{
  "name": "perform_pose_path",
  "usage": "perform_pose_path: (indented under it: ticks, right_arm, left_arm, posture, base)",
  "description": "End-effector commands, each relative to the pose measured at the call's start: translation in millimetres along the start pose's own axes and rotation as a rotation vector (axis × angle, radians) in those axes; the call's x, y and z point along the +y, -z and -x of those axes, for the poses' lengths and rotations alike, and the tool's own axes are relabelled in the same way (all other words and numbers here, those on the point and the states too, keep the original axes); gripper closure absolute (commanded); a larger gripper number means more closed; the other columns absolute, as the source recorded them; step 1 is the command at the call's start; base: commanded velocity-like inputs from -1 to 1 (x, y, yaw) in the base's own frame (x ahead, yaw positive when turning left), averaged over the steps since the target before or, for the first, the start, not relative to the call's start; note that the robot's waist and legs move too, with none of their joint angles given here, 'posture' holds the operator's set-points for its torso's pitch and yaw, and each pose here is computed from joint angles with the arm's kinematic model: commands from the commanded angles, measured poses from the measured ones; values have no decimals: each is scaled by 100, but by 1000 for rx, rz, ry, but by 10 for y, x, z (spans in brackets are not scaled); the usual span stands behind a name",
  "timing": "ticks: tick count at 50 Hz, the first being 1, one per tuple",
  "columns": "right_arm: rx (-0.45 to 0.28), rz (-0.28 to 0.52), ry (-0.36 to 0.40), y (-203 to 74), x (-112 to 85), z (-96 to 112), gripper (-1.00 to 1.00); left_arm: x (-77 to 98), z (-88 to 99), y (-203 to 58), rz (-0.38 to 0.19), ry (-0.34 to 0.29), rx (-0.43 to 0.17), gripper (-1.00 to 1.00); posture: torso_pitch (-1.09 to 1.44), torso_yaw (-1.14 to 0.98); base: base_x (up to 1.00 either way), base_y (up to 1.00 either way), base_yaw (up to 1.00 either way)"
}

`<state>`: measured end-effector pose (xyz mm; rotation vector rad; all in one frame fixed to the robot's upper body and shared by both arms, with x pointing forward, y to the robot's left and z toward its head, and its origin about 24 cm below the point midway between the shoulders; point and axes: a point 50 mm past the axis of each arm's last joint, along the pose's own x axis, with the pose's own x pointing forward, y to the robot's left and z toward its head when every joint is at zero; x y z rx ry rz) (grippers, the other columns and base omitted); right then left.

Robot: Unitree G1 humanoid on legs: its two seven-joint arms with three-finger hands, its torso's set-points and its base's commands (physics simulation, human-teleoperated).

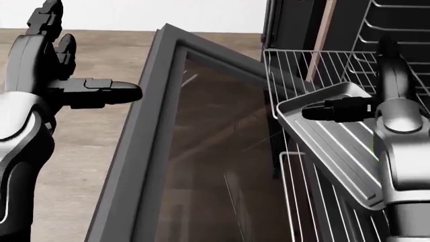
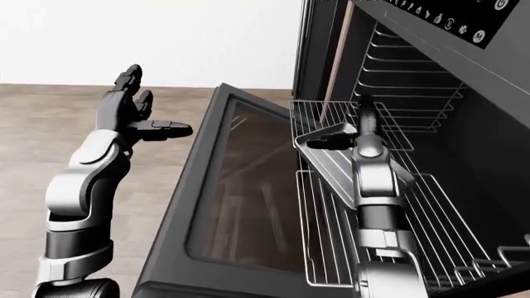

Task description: Place the broccoli on the rack of the oven.

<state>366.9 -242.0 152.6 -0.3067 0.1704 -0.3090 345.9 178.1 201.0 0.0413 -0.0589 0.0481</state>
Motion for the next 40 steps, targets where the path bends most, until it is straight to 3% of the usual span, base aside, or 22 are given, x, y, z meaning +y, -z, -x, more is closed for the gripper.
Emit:
perform_pose_path:
  ticks: [1,10,15,26,31,40]
  right_arm:
    - [-94,-6,19,-281,-76,44,-100]
    - [-157,-37,-65,-608,69,216,-100]
    - [-254,-53,-110,-938,136,386,-100]
    - [-397,-83,-121,-1334,120,635,-100]
    - [-444,-86,-114,-1407,129,696,-100]
    - [-547,-84,-108,-1624,104,882,-100]
  left_arm:
    - [11,7,-208,-8,-5,-100,-100]
    - [8,-38,-225,-15,-5,-105,-100]
    - [13,-55,-304,-15,-5,-126,-100]
    - [64,-68,-477,7,-21,-182,-100]
    - [95,-43,-648,26,-37,-240,-100]
    - [100,-24,-875,5,-58,-326,-100]
  posture:
    - [0,0]
    - [0,0]
    - [0,0]
    - [0,0]
    - [0,0]
    - [0,0]
  base:
    - [0,0,0]
    - [0,0,0]
    - [0,0,0]
    - [0,0,0]
    - [0,0,0]
    - [0,0,0]
